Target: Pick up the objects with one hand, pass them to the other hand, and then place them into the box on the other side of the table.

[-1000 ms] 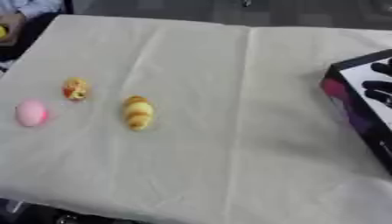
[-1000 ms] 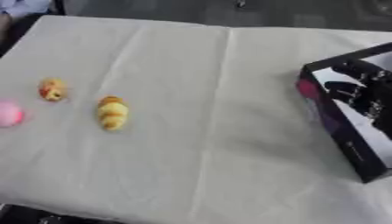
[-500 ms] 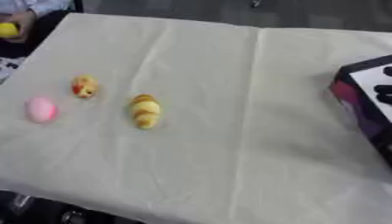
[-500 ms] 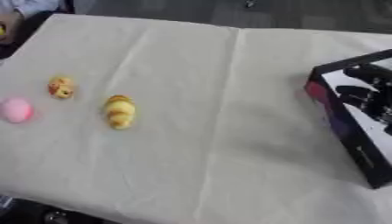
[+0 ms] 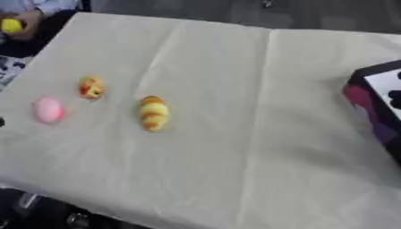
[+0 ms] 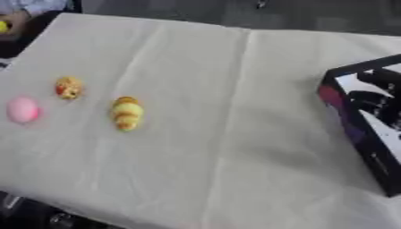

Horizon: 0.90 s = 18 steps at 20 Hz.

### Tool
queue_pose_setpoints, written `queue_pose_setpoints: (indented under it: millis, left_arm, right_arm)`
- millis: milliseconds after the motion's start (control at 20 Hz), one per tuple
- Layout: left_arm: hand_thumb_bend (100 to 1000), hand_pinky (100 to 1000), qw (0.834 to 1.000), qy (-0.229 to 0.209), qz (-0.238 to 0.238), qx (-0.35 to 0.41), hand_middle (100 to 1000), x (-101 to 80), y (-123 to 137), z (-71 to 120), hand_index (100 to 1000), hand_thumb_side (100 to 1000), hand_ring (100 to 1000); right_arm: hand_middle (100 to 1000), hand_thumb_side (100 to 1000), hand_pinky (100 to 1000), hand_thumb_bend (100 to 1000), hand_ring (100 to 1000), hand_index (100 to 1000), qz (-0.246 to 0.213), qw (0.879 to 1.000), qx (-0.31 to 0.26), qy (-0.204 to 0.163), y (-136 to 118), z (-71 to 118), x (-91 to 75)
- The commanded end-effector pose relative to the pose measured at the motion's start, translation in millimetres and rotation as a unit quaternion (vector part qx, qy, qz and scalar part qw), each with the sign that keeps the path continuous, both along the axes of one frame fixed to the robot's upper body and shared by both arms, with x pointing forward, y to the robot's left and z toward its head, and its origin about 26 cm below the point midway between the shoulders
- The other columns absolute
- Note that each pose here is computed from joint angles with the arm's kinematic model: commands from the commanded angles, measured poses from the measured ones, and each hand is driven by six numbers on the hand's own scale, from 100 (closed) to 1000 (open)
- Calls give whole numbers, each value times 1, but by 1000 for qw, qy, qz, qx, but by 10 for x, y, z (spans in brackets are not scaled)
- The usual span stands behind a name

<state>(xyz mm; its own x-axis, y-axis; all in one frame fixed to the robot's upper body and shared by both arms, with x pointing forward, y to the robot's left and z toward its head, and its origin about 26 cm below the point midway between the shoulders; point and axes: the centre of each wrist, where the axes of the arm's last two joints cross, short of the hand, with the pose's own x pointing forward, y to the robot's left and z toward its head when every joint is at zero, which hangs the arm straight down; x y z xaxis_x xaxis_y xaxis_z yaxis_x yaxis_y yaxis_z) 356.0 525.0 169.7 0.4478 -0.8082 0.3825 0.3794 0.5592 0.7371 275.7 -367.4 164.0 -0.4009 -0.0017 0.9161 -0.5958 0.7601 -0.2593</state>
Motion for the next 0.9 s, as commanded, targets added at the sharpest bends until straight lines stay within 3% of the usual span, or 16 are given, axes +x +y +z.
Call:
queue_pose_setpoints:
  millis: [50,900]
  left_arm:
    - [786,899,1000,-13,-2,12,793,16,27,185,834,217,871]
    - [778,886,999,-13,-38,10,780,299,-280,167,819,198,863]
  right_arm:
    - [1000,544,1000,100,949,1000,3,1000,-19,-12,-14,95,-11]
    - [1000,543,1000,100,950,1000,7,1000,-22,-13,-2,82,-4]
